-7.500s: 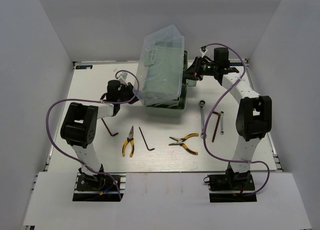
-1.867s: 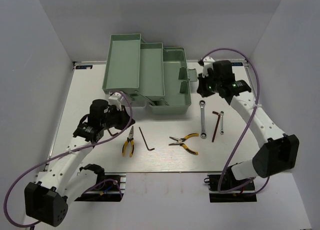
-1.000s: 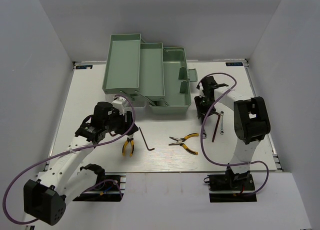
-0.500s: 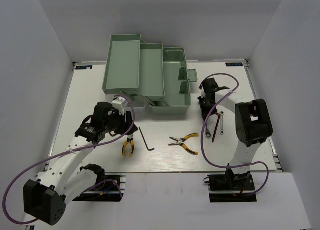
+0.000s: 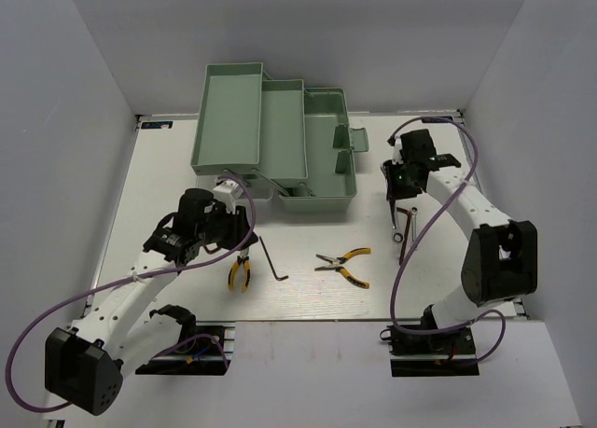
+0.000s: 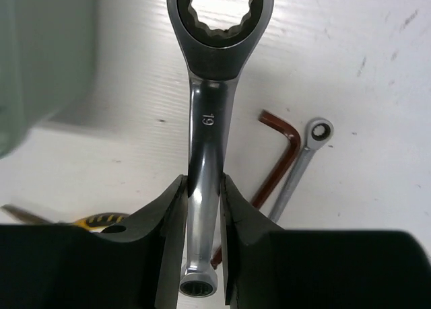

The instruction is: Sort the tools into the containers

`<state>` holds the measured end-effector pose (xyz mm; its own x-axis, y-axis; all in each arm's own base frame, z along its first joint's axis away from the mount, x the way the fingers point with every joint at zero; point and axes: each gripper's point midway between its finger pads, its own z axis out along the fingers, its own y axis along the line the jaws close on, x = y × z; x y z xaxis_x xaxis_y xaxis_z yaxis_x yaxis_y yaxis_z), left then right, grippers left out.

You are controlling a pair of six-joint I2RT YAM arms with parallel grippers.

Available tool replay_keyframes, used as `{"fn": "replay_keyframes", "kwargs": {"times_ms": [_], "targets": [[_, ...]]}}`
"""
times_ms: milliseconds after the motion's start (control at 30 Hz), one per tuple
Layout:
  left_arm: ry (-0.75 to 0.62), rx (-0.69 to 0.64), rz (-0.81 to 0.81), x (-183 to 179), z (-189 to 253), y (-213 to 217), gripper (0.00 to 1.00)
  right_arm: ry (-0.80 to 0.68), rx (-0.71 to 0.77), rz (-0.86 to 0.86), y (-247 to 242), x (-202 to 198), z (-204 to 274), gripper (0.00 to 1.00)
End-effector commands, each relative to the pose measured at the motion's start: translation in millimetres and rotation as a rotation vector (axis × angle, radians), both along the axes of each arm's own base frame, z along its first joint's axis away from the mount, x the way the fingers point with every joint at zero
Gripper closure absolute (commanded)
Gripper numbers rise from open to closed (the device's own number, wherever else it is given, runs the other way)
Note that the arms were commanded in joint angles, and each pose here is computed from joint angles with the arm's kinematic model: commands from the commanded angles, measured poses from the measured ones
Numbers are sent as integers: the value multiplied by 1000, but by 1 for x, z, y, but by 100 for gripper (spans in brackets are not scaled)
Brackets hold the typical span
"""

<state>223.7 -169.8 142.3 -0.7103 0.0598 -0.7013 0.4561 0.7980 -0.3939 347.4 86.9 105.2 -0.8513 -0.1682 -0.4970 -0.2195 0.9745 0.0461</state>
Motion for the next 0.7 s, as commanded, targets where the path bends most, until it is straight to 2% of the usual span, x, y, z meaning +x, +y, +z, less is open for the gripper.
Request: {"fn": "replay_keyframes", "kwargs": {"times_ms": [0, 233, 267, 333, 367, 400, 467, 667], "targets": [[-14, -23, -21, 1, 4, -6, 55, -114, 127, 93, 26, 8, 53, 100], [-17, -31, -46, 1, 3, -13, 56, -185, 396, 243, 98, 42, 132, 100], [-9, -27, -46, 0, -1, -13, 56, -212, 433, 241, 110, 62, 149, 100], [-30, -43, -63, -1, 5, -17, 56, -272, 500, 286, 128, 78, 181, 100], [-26, -51, -75, -3, 4, -19, 56, -212, 525, 260, 140, 92, 160, 100], [-52, -68, -83, -3, 11, -20, 56, -253, 546, 269, 146, 102, 175, 100], [-81, -91, -98, -4, 17, -23, 56, -297, 563, 280, 162, 127, 173, 100], [-86, -101, -117, -6, 19, -27, 53, -260, 537, 261, 179, 153, 119, 100]]}}
